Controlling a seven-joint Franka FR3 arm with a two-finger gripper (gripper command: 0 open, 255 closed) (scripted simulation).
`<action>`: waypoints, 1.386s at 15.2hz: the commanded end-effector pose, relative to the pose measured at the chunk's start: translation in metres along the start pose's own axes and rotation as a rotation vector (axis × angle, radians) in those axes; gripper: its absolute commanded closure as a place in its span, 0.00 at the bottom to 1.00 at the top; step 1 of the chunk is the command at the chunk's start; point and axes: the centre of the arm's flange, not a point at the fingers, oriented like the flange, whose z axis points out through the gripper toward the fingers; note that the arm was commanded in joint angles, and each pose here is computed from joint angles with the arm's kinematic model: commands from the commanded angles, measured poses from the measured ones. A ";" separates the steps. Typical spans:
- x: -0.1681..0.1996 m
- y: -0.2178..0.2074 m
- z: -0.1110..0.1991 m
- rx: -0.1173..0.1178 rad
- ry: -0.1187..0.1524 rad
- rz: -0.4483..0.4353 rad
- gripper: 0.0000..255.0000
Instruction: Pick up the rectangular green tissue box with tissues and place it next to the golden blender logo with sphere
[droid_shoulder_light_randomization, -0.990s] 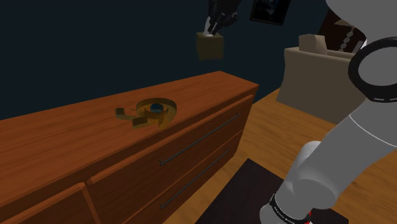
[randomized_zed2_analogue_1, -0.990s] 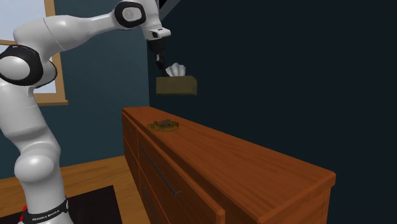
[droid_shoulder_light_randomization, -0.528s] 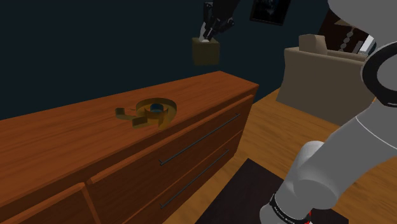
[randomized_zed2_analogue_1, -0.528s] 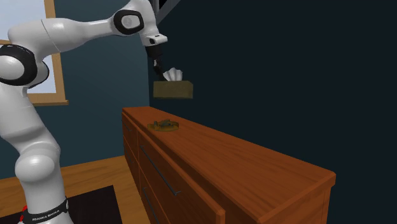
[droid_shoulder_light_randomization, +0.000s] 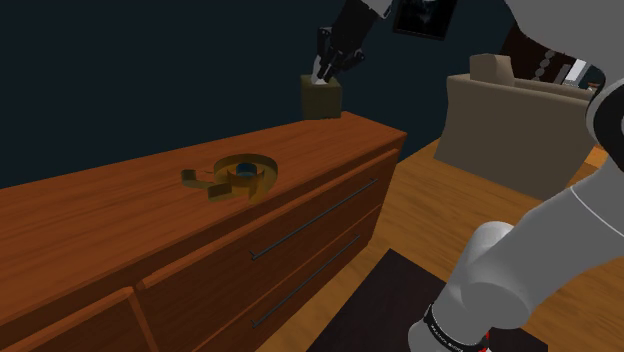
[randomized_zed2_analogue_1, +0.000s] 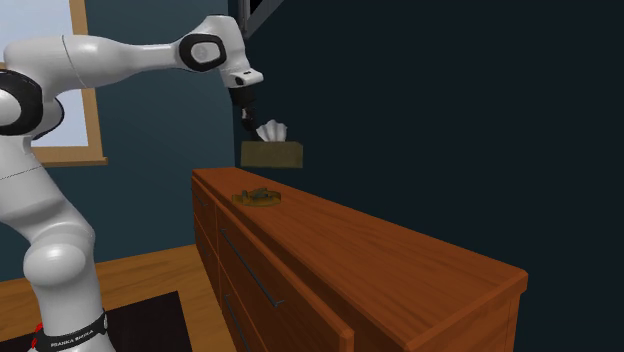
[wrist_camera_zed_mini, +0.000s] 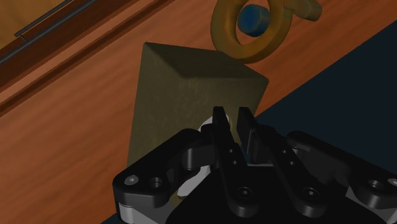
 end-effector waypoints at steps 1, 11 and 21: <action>-0.001 0.004 0.009 0.000 0.000 0.000 1.00; -0.009 0.023 0.058 0.000 0.000 0.000 1.00; -0.018 0.042 0.106 0.000 0.000 0.000 1.00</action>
